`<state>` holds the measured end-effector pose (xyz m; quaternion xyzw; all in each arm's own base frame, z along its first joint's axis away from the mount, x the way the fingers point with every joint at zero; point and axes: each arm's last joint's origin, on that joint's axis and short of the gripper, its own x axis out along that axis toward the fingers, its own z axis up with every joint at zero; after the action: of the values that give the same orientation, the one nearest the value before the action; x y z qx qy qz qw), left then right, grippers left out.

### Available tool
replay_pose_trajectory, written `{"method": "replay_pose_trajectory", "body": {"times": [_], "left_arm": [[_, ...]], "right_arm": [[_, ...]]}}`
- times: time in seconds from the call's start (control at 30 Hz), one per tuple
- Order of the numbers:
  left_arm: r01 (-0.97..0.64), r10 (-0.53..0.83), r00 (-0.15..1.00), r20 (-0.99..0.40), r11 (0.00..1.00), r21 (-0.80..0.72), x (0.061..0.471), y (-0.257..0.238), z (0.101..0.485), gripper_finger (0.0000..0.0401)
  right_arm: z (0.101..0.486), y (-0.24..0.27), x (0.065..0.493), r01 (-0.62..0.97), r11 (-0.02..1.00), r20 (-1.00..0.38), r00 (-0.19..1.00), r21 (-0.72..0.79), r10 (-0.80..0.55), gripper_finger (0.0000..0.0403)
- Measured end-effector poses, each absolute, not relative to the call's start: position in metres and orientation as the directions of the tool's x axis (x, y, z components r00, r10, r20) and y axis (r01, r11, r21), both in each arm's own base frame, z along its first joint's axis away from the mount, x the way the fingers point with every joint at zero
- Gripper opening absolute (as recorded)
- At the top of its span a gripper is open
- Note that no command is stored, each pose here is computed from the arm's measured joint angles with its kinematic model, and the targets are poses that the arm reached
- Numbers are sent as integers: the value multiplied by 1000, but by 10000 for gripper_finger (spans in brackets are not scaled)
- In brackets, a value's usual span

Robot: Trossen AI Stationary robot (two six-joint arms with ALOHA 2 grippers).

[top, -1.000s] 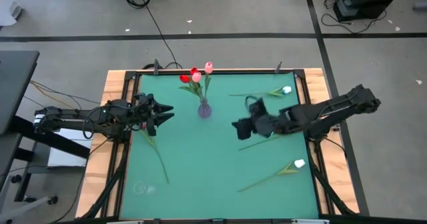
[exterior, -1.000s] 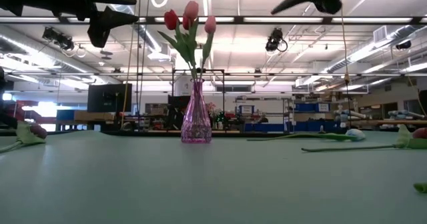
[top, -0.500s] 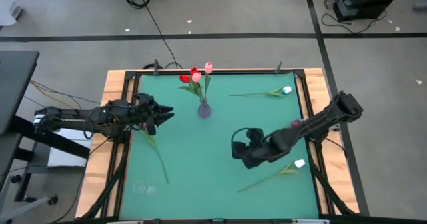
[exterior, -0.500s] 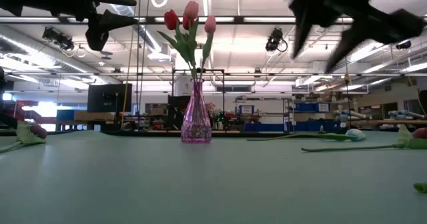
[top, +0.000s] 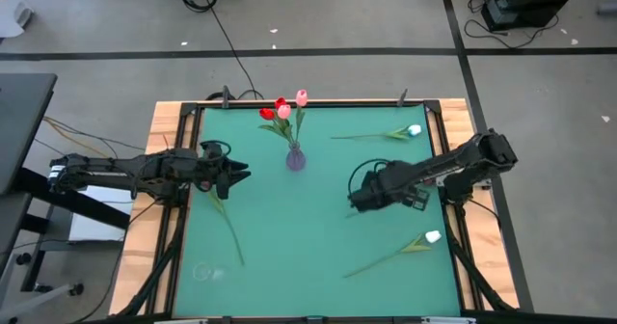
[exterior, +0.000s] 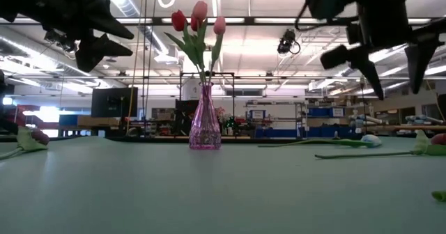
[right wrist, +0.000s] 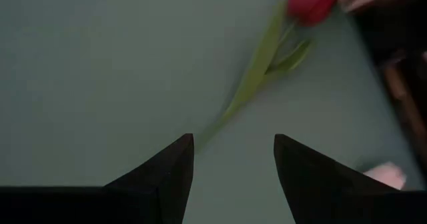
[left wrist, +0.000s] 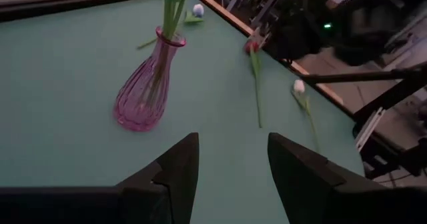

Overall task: Sort flowers into vase by color
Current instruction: Put the right dark red flower into the transparent vase

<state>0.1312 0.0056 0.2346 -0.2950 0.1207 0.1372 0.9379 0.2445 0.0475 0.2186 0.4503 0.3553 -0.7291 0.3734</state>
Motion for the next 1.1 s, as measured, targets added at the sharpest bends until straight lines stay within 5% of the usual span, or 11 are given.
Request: {"method": "replay_pose_trajectory", "body": {"times": [0.13,0.4,0.67,0.87,1.1], "left_arm": [[-332,188,933,-308,780,-531,131,6,235,183],[-348,189,925,-330,772,-532,130,6,232,183],[-391,190,893,-408,775,-496,127,6,225,183],[-359,191,892,-411,850,-385,127,6,225,183],[-342,190,899,-394,868,-359,128,6,226,183]], "right_arm": [[196,28,233,814,-523,-914,-378,-252,-148,214],[154,8,212,766,-600,-956,-292,-230,-6,214],[134,1,198,738,-640,-959,-283,-213,-8,201],[129,-1,196,743,-646,-964,-261,-172,-43,144],[130,-1,201,775,-618,-969,-233,-131,-87,26]]}}
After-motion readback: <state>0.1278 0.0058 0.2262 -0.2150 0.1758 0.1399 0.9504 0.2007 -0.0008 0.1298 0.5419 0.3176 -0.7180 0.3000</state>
